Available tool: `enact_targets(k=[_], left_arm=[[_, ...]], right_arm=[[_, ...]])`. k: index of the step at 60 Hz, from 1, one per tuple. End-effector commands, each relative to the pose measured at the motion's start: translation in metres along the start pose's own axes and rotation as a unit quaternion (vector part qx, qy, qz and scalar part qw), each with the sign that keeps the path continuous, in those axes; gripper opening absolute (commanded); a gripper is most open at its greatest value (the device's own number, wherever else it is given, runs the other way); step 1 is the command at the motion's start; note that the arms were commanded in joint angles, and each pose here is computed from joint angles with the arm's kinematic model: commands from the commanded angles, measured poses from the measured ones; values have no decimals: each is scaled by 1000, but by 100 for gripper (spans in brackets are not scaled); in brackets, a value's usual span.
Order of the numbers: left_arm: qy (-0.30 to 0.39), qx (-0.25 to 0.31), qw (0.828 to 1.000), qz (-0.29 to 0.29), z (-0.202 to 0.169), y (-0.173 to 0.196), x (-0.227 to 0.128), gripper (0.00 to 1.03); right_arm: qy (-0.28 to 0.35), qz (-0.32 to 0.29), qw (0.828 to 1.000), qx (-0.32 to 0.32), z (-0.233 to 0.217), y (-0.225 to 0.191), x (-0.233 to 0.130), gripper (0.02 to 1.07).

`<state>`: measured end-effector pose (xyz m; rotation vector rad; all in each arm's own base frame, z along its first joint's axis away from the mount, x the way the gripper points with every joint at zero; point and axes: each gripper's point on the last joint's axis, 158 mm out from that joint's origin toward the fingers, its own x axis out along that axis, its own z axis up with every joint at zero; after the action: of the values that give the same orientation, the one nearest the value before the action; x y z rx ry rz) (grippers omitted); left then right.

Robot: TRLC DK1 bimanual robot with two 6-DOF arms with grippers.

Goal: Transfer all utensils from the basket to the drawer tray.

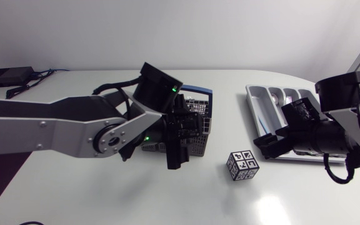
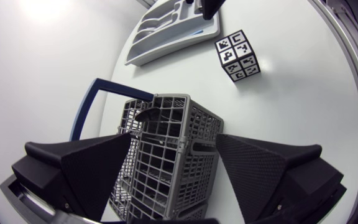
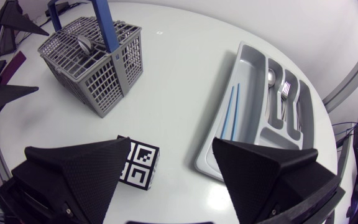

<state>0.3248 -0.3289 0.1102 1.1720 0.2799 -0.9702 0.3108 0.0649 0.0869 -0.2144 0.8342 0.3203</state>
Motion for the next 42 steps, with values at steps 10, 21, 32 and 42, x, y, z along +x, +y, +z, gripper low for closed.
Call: enact_targets(k=[10,21,32,42], left_arm=[[2,88,996,10,22,27,17,87],[14,129,991,-8,25,31,33,81],[18,164,986,-14,26,33,46,63],[27,185,982,-15,18,38,58,40]], right_arm=[[-1,16,1000,-12,-4,15,7,98],[-4,24,999,-22,0,22,13,98],[-3,25,999,-30,-1,22,18,98],[-2,31,999,-32,-2,24,21,98]])
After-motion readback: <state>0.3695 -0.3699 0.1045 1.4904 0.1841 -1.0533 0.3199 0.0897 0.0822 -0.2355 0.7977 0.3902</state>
